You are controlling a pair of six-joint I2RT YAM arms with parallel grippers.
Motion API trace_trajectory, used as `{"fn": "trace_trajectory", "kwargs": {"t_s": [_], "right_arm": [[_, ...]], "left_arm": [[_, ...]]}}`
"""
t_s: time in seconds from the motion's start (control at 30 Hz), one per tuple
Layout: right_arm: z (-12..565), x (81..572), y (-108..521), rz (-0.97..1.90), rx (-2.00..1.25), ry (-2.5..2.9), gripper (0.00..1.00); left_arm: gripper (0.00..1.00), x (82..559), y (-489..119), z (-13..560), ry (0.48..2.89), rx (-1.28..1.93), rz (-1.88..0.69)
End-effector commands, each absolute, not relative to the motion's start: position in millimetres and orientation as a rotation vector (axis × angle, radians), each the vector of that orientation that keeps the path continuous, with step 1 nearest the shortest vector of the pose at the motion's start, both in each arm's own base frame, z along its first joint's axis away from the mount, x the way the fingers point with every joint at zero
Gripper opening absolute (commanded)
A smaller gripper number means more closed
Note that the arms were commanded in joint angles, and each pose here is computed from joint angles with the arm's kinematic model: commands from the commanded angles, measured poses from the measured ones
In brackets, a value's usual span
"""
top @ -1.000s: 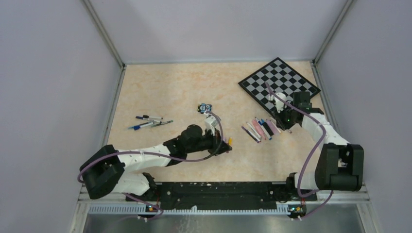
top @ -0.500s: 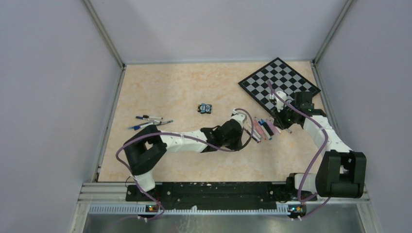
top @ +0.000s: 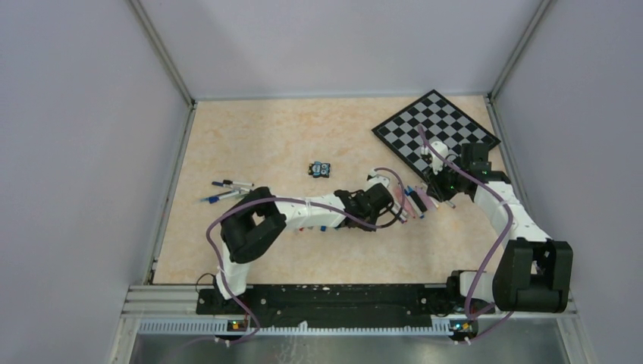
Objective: Open the pen caps
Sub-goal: Place the pen cap at the center of the board.
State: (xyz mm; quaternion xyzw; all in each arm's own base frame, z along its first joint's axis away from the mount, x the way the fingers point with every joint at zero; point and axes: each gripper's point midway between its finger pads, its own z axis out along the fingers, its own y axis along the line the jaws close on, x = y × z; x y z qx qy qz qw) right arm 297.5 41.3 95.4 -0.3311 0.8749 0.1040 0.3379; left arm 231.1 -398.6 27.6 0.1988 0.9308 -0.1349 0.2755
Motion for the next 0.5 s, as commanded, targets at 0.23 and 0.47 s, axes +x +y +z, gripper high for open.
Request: {"fn": "trace_trajectory", "kwargs": {"t_s": [0.23, 0.47], "right_arm": [[118, 307, 43, 0.259, -0.860, 2.199, 0.26], [121, 306, 46, 0.277, -0.865, 2.189, 0.26]], "left_arm": [[0.34, 231, -396, 68, 2.440, 0.551, -0.399], [0.36, 225, -384, 123, 2.225, 0.594, -0.575]]}}
